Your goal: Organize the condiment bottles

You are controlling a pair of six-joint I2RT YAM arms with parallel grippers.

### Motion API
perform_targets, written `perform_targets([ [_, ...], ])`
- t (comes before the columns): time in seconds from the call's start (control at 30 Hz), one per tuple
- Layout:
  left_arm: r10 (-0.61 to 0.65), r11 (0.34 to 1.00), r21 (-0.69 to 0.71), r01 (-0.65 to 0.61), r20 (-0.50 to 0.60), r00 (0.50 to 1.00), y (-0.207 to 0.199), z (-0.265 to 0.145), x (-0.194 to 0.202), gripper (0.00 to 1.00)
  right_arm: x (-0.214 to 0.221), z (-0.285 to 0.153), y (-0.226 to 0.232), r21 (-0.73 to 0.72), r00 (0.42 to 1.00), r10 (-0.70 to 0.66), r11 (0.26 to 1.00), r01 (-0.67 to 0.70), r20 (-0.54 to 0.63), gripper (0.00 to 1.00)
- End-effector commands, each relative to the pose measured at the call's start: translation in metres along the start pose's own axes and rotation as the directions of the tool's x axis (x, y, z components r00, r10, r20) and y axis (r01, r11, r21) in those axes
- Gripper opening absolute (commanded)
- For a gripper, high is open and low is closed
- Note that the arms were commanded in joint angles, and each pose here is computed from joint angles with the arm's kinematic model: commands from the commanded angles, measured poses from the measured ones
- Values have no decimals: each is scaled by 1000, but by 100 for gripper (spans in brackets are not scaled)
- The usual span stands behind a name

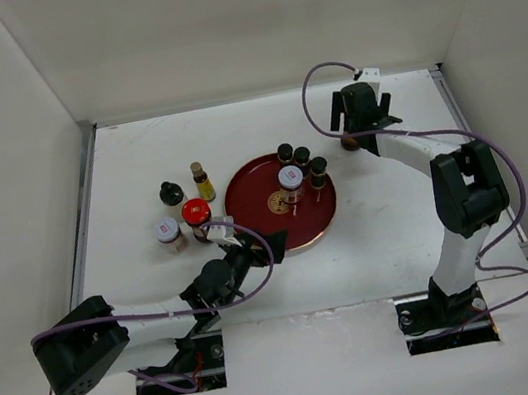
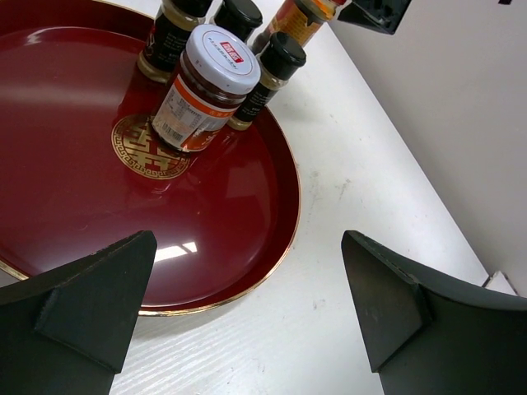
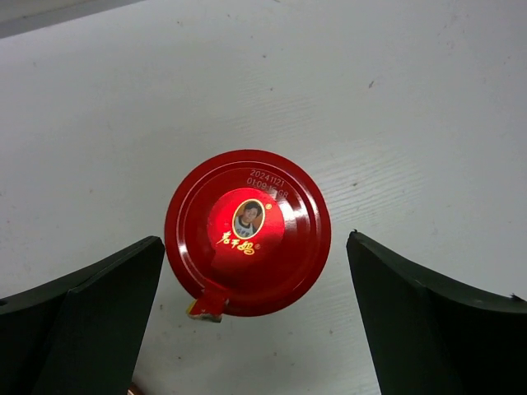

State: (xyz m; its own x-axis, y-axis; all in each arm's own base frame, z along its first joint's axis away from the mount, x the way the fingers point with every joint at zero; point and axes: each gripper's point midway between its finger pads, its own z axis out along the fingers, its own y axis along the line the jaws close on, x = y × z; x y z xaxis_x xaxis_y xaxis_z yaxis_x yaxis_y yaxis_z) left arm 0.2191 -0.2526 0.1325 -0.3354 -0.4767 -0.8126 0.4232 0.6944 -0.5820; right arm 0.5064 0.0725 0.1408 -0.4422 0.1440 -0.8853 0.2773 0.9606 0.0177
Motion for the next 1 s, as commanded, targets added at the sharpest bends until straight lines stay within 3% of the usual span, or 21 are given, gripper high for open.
perform_targets([
  [0.0,-47,998,55,44,53,998,-20,6,-18,100,-12,8,3,-25,999,40,999,-39,13,100],
  [0.1,-50,997,53,47,51,997,-19,7,-18,100,-11,15,4,-35,998,58,998,-58,9,99],
  [0.27,-50,997,53,47,53,997,-19,7,-18,100,-16,20,4,-57,996,89,995,-87,32,88],
  [0.5,-52,997,55,49,55,997,-19,7,-19,100,-24,10,0,-81,989,124,990,-118,82,55],
  [0.73,-52,997,58,49,51,997,-21,7,-18,100,-34,-42,-11,-70,978,120,992,-109,173,52],
  [0.97,-52,997,60,50,49,997,-21,6,-17,100,-8,-115,-1,-117,973,112,989,-90,203,51],
])
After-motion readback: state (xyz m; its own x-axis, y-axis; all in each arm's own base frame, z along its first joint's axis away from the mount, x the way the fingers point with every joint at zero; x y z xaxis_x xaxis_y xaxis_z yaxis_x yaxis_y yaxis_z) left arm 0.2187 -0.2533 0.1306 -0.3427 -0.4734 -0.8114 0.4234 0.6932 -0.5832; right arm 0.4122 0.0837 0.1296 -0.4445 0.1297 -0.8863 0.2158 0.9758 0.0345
